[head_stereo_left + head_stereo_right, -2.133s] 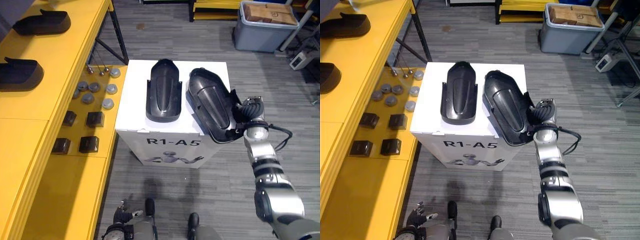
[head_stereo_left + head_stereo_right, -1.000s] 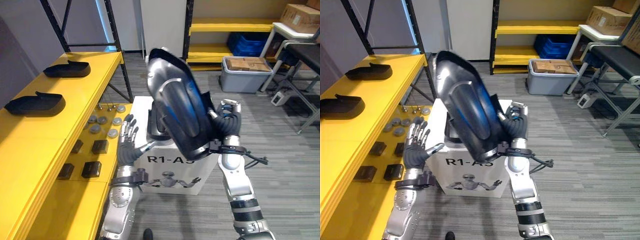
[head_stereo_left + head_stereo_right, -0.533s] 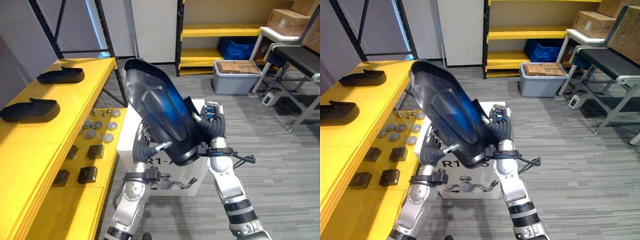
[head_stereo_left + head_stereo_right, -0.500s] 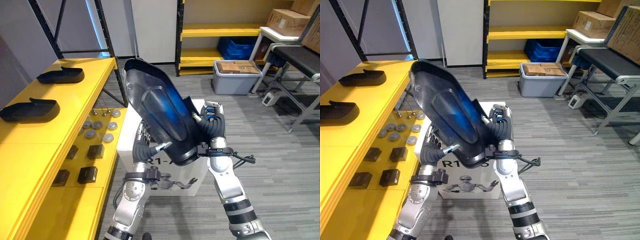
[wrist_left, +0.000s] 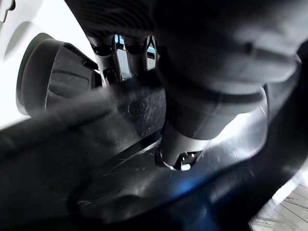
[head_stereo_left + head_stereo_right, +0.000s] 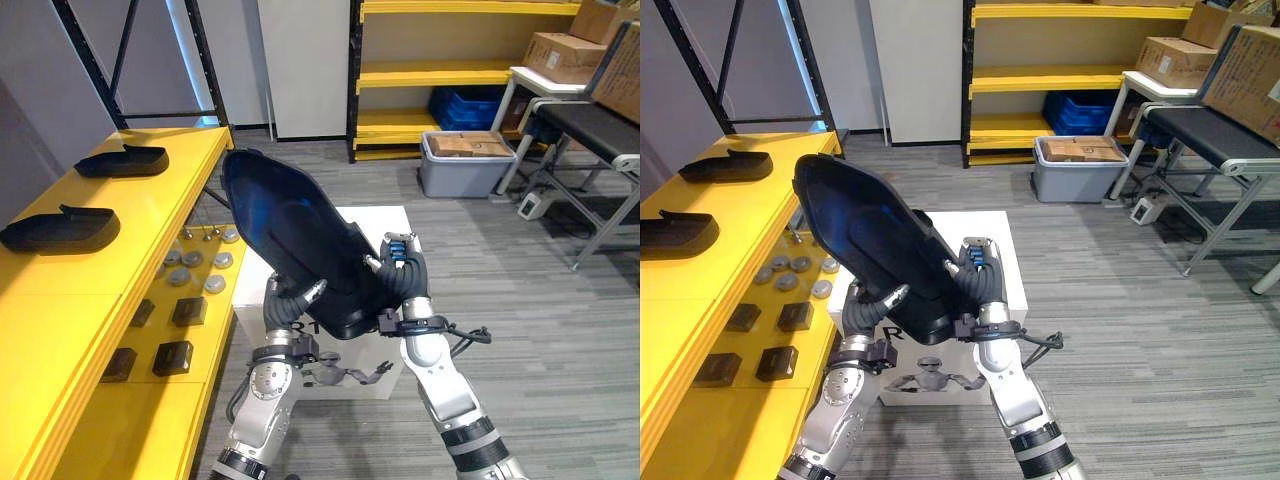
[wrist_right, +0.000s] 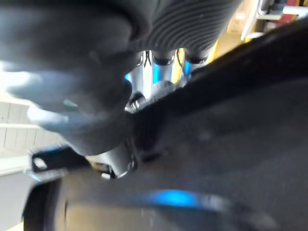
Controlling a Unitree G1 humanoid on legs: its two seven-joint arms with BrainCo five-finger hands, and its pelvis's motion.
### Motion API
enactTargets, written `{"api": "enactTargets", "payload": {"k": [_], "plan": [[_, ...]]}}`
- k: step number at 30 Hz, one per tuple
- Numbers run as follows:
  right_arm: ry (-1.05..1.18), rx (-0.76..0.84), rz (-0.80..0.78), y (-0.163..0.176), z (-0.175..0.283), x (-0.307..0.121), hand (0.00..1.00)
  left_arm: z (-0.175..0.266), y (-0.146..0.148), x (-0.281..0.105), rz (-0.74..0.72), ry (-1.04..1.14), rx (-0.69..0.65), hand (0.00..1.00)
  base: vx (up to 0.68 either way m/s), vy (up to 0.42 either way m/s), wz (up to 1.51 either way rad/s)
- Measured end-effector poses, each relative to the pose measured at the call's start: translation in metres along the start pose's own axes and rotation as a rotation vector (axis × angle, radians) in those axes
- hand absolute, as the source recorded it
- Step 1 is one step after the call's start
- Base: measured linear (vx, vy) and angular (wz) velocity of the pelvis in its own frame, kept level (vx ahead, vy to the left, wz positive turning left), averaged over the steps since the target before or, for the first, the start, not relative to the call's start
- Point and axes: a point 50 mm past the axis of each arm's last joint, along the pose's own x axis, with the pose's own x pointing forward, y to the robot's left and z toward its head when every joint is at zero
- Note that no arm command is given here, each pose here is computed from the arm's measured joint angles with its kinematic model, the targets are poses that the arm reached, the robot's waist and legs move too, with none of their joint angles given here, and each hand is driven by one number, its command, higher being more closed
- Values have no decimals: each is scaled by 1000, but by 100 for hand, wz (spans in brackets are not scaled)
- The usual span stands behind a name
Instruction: Walk over and take plastic housings, then place them on the shelf
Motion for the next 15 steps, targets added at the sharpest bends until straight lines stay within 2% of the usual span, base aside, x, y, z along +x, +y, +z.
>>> {"api": "enactTargets", "payload": {"k": [7, 12, 15], "plan": [[22, -4, 11, -3, -6, -5, 0, 2, 7, 2, 19, -17, 47, 100, 0, 0, 1], [37, 3, -8, -22, -12, -9, 0, 10, 10, 3, 12, -74, 140, 100, 0, 0, 1], [-31, 42, -49, -42, 1, -7, 0, 18, 11, 3, 16, -113, 155, 100, 0, 0, 0]]}}
